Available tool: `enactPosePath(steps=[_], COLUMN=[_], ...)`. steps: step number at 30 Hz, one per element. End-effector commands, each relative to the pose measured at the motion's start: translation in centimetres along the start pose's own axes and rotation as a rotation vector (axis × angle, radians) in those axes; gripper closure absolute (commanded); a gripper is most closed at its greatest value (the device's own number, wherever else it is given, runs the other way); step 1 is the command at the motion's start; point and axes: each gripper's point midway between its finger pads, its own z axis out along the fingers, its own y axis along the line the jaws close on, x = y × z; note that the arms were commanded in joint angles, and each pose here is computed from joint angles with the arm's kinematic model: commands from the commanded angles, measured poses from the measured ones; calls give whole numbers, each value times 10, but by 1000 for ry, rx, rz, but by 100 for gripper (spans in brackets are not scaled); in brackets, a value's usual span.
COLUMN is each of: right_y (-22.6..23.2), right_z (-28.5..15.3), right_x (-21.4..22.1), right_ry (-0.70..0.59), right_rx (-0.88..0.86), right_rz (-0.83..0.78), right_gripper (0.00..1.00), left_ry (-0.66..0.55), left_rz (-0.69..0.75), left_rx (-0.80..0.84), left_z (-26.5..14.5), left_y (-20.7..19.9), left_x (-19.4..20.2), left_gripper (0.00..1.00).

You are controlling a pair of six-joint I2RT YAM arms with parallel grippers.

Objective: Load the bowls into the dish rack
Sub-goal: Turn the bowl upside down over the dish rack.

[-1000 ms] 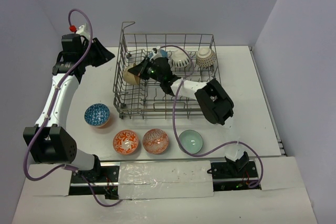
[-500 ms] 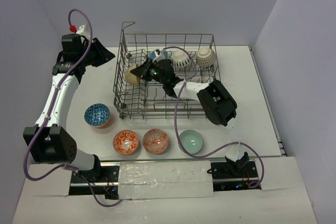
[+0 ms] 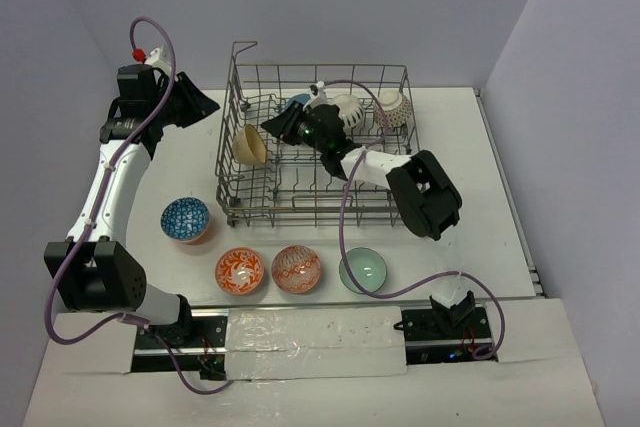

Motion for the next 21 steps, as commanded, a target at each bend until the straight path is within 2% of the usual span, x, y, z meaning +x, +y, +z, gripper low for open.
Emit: enactPosePath(steps=[1, 21], right_y=[41, 53], right_z=[-6, 20], right_x=[-25, 4], right_ry=[-37, 115], right_rx=[-80, -122], right_rz=[-54, -82], right_gripper=[70, 71], left_ry=[-24, -22], left_rz=[8, 10], left_rx=[32, 29], left_z=[2, 2], left_y=[-4, -3], left_x=[-6, -6], left_gripper=[67, 67])
